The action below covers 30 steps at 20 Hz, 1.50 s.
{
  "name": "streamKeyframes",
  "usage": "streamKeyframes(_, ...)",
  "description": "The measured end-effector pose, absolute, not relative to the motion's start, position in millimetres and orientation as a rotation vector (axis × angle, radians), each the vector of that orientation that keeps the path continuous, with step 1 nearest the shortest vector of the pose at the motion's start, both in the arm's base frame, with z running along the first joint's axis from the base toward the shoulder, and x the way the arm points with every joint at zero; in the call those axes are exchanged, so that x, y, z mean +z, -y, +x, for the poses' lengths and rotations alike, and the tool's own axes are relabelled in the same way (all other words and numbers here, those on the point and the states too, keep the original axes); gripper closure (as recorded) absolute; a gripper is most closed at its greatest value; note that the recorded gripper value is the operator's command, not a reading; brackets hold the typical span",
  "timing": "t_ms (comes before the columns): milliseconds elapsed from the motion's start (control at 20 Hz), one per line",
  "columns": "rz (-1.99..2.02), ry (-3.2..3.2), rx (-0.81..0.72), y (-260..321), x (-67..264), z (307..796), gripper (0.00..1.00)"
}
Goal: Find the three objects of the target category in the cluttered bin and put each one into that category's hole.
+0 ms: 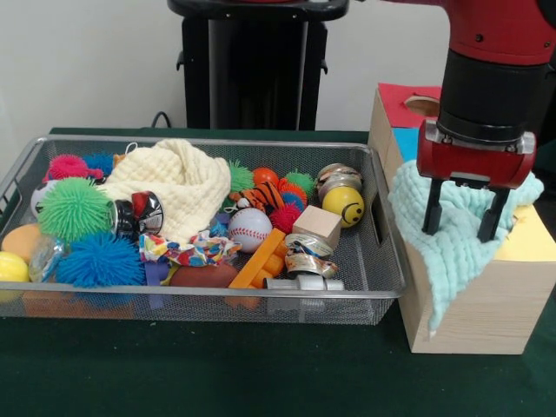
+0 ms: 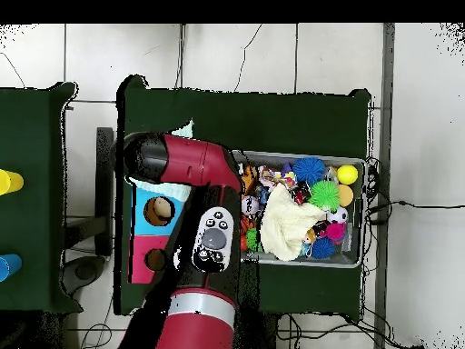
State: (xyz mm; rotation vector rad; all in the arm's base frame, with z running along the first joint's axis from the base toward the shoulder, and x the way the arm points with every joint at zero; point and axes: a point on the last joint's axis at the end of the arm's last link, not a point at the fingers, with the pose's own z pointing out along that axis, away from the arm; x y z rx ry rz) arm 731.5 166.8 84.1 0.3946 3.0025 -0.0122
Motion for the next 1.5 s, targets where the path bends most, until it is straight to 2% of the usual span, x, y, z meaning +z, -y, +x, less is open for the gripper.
streamKeyframes(1500,0.370,-2.996,-0.042,-170.4,84.4,731.4,0.00)
